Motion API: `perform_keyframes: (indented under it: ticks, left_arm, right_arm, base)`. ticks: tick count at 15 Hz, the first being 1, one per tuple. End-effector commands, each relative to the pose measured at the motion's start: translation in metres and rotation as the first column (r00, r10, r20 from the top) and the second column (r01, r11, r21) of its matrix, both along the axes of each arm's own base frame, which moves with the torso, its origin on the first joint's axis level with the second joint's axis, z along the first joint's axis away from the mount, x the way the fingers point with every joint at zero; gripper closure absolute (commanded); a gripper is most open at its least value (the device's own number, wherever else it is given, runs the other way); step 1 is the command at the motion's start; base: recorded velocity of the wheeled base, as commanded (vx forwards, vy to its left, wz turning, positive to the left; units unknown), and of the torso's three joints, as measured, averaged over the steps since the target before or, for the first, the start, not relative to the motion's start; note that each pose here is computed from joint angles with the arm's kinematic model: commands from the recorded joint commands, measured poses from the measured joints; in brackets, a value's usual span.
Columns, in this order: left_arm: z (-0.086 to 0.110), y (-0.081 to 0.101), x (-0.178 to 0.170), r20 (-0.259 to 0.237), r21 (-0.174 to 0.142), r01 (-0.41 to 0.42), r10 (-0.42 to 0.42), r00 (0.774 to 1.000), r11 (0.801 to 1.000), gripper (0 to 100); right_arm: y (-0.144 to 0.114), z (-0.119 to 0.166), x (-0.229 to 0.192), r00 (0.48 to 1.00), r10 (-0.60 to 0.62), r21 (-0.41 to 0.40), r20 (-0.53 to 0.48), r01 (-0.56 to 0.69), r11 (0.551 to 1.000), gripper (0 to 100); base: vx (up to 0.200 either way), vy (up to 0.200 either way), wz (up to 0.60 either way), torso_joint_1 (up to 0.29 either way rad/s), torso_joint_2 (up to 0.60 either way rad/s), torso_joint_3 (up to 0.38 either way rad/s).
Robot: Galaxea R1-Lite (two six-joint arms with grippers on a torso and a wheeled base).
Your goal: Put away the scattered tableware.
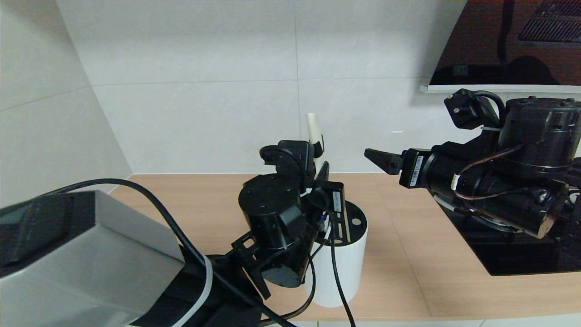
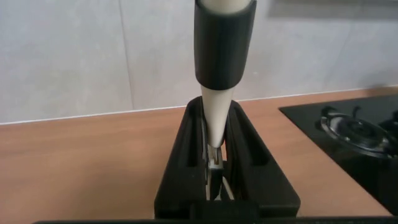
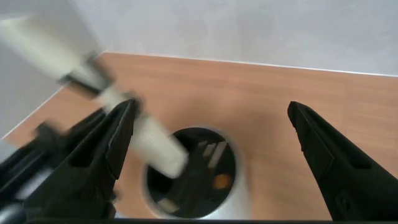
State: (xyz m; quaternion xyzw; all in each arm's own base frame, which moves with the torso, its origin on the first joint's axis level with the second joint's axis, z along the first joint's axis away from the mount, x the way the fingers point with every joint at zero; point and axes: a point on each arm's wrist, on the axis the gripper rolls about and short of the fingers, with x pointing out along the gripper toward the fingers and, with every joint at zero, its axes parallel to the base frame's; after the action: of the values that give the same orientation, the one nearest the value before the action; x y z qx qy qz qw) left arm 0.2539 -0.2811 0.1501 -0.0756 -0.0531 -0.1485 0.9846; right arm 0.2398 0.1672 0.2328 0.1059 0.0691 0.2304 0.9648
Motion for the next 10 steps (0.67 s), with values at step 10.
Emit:
perform_keyframes:
  ticks: [10]
  left_arm:
    - [-0.028,-0.005,-0.003,-0.059,0.071,0.017,-0.013,0.998,0.997,100]
  right_arm:
    - [0.001,-0.001,0.000,1.000,0.002,-0.001,-0.002,-0.002,1.000,0]
  base:
    - [0.000,0.000,0.00,0.000,0.00,0.000]
